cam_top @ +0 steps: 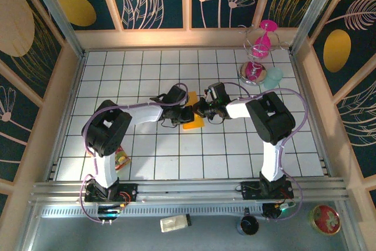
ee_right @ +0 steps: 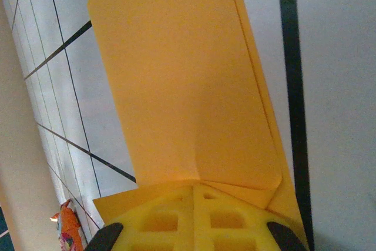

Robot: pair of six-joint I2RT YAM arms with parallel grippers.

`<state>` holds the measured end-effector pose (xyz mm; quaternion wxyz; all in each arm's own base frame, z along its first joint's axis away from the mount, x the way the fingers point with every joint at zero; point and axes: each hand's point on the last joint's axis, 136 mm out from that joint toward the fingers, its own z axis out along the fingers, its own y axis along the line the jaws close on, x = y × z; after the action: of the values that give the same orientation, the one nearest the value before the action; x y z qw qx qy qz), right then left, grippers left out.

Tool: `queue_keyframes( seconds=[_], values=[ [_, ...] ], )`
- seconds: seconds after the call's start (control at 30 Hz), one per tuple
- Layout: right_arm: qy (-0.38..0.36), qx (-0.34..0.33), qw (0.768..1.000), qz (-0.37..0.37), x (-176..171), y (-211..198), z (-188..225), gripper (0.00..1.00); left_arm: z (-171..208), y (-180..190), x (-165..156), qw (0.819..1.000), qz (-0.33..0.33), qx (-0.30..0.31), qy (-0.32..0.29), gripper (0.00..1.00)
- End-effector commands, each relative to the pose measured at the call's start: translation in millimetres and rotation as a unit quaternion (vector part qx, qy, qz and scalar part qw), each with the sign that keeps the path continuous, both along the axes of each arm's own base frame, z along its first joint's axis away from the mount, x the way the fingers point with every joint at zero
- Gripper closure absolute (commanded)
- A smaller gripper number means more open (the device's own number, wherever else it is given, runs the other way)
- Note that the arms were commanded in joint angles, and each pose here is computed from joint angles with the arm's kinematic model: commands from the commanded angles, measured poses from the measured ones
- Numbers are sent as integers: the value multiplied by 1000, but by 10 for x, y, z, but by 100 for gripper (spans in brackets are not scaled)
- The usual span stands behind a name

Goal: Fold a paper plane with a square sheet of paper (pick it up from the middle)
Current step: Fold the triangle a second time at the center of the table.

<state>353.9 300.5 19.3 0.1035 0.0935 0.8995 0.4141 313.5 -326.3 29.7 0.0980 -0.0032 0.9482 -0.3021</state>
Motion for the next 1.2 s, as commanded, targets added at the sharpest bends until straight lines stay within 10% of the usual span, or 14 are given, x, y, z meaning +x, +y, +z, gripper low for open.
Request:
queue_keyframes(
  seconds=[0.0,1.17],
  values=[
    [75,-51,996,-8,-251,-177,-424,100,-105,6,-39,1000,-12,20,10,100],
    [82,-72,994,-7,-274,-234,-511,100,-356,388,-530,997,-13,53,56,100]
  ],
)
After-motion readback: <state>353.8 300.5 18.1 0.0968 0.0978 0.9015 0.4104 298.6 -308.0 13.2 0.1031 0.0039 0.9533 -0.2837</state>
